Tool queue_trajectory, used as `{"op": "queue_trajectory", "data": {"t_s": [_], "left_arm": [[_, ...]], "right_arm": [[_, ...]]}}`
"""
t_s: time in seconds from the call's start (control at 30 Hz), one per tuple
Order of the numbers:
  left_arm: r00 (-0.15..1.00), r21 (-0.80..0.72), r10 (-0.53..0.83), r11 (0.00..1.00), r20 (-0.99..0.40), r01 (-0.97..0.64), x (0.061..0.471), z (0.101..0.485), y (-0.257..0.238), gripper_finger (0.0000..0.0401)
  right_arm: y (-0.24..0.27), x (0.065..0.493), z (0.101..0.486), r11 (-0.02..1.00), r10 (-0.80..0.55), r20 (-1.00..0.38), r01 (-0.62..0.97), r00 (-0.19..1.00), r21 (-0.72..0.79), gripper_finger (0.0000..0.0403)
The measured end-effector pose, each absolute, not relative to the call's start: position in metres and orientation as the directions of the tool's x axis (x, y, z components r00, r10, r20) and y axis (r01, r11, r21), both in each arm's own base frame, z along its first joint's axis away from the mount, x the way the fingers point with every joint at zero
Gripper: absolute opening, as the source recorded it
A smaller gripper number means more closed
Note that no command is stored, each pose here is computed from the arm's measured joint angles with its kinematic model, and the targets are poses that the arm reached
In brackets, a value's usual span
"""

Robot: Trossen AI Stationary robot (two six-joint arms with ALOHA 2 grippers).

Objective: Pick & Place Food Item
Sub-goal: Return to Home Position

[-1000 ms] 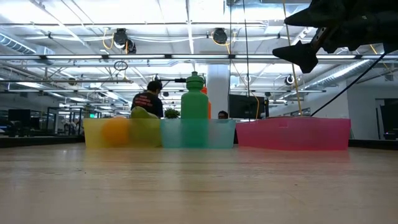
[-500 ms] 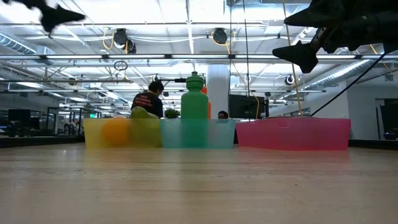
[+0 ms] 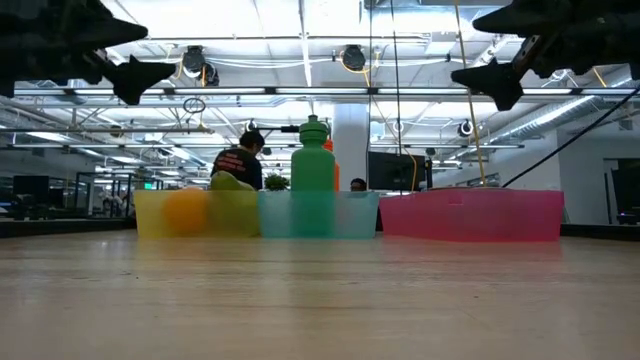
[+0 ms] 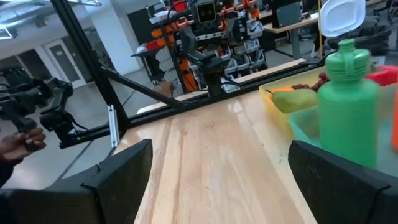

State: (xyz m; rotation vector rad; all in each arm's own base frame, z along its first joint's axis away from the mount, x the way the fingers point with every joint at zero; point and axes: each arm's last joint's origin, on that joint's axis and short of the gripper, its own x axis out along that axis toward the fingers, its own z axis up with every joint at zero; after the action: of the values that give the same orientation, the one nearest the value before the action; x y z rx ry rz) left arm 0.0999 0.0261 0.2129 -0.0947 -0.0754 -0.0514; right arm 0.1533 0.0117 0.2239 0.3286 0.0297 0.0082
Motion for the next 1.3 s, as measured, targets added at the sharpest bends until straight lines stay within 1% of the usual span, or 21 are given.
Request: {"op": "queue_trajectory", "data": {"t_s": [0.1, 0.3, 0.4, 0.53, 0.67, 0.83, 0.97, 1.13, 1.3], "left_arm": [[0.997, -0.072, -0.053, 0.996, 0.063, 0.057, 0.098, 0.210, 0.025, 0.0365], [0.992, 0.004, -0.111, 0.994, 0.066, 0.111, 0.099, 0.211, 0.017, 0.0365], [0.994, -0.002, -0.090, 0.996, 0.055, 0.090, 0.101, 0.207, 0.014, 0.0365], [0.994, -0.006, -0.098, 0.995, 0.054, 0.099, 0.105, 0.191, 0.009, 0.0365], [0.991, 0.007, -0.116, 0.993, 0.070, 0.116, 0.106, 0.182, 0.005, 0.0365], [0.991, 0.017, -0.115, 0.993, 0.061, 0.114, 0.107, 0.181, 0.004, 0.0365], [0.992, 0.033, -0.116, 0.993, 0.058, 0.114, 0.107, 0.180, 0.004, 0.0365], [0.993, 0.014, -0.099, 0.995, 0.068, 0.099, 0.108, 0.176, 0.004, 0.0365], [0.997, 0.025, -0.056, 0.998, 0.053, 0.054, 0.108, 0.175, 0.005, 0.0365]], "right_arm": [[0.011, 0.142, 0.229, 0.955, 0.013, -0.010, -0.010, 1.000, 0.296, 0.0357], [0.009, 0.122, 0.231, 0.973, 0.011, 0.007, -0.012, 1.000, 0.231, 0.0357], [0.008, 0.116, 0.223, 0.980, -0.005, 0.030, -0.001, 1.000, 0.198, 0.0357], [0.005, 0.107, 0.209, 0.986, -0.090, 0.064, 0.079, 0.994, 0.147, 0.0357], [0.004, 0.100, 0.197, 0.991, -0.096, 0.112, 0.084, 0.989, 0.109, 0.0357], [0.003, 0.094, 0.189, 0.993, -0.093, 0.169, 0.080, 0.981, 0.081, 0.0357], [0.003, 0.095, 0.184, 0.995, -0.099, 0.147, 0.094, 0.984, 0.040, 0.0357], [0.001, 0.096, 0.183, 0.986, -0.167, 0.140, 0.162, 0.976, 0.051, 0.0357], [0.001, 0.096, 0.184, 0.984, -0.176, 0.147, 0.177, 0.973, 0.008, 0.0357]]}}
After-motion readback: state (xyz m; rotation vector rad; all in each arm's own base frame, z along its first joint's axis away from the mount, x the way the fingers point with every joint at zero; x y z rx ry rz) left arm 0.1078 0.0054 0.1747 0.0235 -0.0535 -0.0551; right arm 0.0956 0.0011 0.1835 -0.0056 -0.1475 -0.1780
